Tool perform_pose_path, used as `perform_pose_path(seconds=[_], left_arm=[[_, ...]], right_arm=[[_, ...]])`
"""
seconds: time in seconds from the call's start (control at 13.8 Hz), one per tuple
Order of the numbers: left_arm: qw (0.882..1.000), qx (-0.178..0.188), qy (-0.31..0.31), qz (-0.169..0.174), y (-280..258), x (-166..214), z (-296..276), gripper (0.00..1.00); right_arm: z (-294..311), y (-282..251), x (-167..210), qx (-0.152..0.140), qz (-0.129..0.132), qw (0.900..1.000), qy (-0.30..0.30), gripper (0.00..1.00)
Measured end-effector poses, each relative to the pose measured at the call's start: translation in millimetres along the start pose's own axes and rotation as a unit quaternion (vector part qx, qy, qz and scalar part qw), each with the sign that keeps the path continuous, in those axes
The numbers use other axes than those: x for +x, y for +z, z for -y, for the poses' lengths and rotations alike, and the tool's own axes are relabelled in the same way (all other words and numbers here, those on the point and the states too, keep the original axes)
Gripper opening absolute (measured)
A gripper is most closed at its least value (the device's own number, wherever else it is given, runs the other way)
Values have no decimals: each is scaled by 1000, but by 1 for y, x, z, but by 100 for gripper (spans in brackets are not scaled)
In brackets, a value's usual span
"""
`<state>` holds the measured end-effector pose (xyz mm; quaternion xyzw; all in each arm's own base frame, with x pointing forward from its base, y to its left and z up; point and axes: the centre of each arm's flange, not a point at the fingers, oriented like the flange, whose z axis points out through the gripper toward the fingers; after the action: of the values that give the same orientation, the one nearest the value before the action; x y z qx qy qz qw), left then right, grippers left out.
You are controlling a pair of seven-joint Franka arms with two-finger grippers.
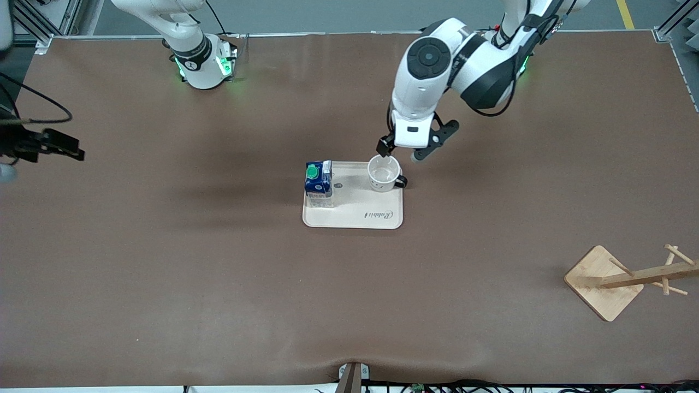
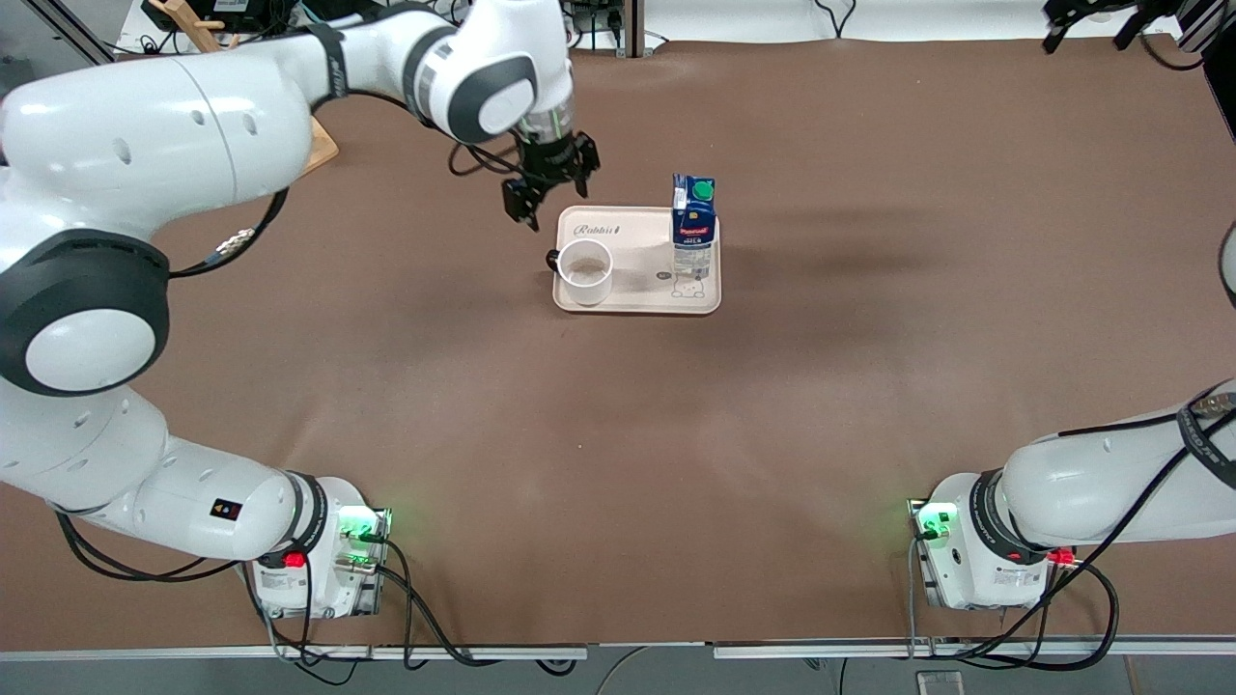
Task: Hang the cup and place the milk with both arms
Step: 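Lower the left gripper onto the mug rim while the right gripper approaches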
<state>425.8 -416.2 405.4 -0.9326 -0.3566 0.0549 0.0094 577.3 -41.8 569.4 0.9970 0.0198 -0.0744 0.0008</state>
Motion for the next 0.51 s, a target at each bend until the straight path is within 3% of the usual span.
perform_pose_path(seconds=[0.22, 0.51], left_arm=[[1000, 21, -5, -7, 26, -22, 0, 100], [998, 46, -52, -12, 79, -16, 2, 100]], right_arm=[[7, 10, 10, -5, 5, 1000, -6, 100], [-2, 12, 23, -13, -20, 1000, -1, 100]])
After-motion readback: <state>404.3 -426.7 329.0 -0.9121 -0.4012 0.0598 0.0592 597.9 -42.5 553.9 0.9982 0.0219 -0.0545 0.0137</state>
